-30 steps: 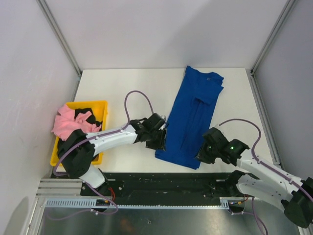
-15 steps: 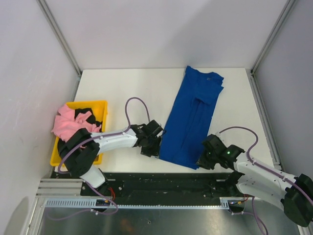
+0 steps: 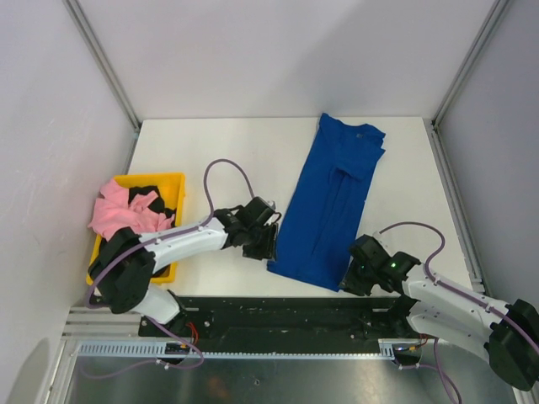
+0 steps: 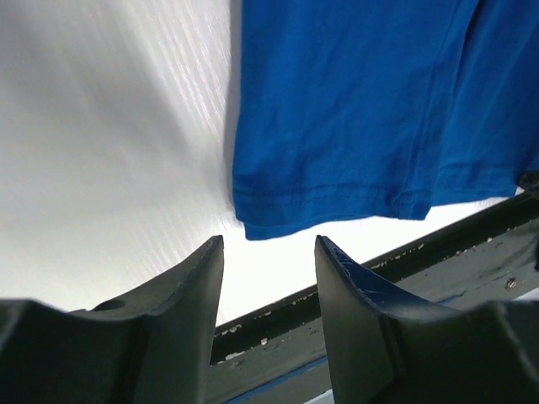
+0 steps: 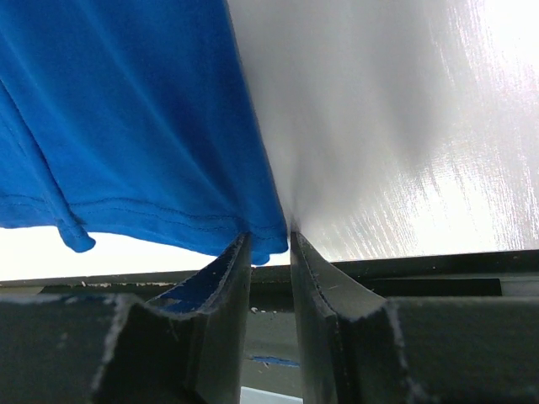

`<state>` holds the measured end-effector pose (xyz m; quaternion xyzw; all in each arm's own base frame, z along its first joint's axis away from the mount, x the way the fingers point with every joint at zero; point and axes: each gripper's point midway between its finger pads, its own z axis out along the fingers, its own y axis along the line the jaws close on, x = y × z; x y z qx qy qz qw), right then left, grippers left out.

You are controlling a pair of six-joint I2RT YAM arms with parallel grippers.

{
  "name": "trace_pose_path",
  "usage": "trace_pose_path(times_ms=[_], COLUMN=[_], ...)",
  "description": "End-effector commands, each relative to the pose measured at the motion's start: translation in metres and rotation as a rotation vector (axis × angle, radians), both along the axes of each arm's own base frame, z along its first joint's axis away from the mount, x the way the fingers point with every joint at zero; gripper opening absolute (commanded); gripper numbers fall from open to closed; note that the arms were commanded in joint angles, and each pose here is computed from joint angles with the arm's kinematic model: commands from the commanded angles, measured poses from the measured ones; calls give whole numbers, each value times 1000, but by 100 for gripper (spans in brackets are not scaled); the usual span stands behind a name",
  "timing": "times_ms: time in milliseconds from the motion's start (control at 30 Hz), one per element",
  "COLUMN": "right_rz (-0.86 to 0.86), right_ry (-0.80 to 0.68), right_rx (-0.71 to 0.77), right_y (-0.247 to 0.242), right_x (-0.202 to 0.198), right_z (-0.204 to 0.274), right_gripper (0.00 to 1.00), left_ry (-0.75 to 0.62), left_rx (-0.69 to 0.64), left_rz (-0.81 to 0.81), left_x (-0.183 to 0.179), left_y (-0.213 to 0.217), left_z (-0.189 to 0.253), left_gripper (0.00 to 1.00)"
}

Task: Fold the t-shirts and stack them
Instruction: Grab the bottom of the folded rectangular tshirt with both arms

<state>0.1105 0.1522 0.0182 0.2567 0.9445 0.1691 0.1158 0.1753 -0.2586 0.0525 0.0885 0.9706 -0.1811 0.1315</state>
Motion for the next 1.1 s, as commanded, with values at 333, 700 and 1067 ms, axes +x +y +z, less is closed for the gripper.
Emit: trace_pose_path(times_ms=[333, 700, 1067], right_rz=[-9, -10, 19], right_ry=[7, -9, -54], right_rx=[-29, -25, -71], right_y=[-5, -5, 0], right_x=[-4, -2, 7], right_z=[-3, 3, 11], right_gripper=[33, 33, 36], left_ry=[18, 35, 50], left_rx=[68, 82, 46], left_rz=[56, 49, 15], left_x=[31, 19, 14], left_y=[6, 17, 10], left_z=[-24, -29, -24], left_gripper=[45, 43, 45])
